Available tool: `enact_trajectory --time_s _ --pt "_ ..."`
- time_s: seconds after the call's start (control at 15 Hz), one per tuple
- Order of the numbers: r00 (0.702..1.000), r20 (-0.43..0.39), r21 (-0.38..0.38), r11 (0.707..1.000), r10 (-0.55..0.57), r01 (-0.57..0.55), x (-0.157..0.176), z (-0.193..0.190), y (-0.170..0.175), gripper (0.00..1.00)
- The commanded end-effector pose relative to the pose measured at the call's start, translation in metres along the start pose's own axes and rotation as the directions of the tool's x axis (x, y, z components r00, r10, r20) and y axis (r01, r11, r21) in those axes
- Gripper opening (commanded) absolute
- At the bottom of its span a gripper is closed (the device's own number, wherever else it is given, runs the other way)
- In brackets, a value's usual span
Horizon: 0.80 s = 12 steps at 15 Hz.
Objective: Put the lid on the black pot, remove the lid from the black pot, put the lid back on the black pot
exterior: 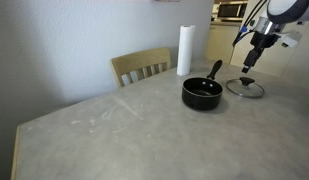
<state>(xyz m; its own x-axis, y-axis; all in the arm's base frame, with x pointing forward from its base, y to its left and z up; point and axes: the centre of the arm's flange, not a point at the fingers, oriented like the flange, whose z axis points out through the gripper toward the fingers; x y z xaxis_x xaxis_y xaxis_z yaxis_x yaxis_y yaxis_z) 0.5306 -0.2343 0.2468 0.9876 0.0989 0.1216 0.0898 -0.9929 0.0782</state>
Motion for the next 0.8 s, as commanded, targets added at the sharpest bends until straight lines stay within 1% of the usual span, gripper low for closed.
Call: enact_trajectory --time_s 0.0,0.2,0.33,0.73 --pt "1.000 0.018 0.013 1.000 0.005 -0.005 -0.005 0.011 0.000 1.00" --pt "1.000 0.028 0.013 1.000 0.000 -0.001 -0.005 0.024 0.001 1.00" --pt "0.999 0.032 0.000 1.000 -0.004 0.004 -0.006 0.033 0.002 1.00" --pt "1.000 -0.007 -0.012 1.000 -0.022 0.022 -0.003 0.051 0.003 1.00"
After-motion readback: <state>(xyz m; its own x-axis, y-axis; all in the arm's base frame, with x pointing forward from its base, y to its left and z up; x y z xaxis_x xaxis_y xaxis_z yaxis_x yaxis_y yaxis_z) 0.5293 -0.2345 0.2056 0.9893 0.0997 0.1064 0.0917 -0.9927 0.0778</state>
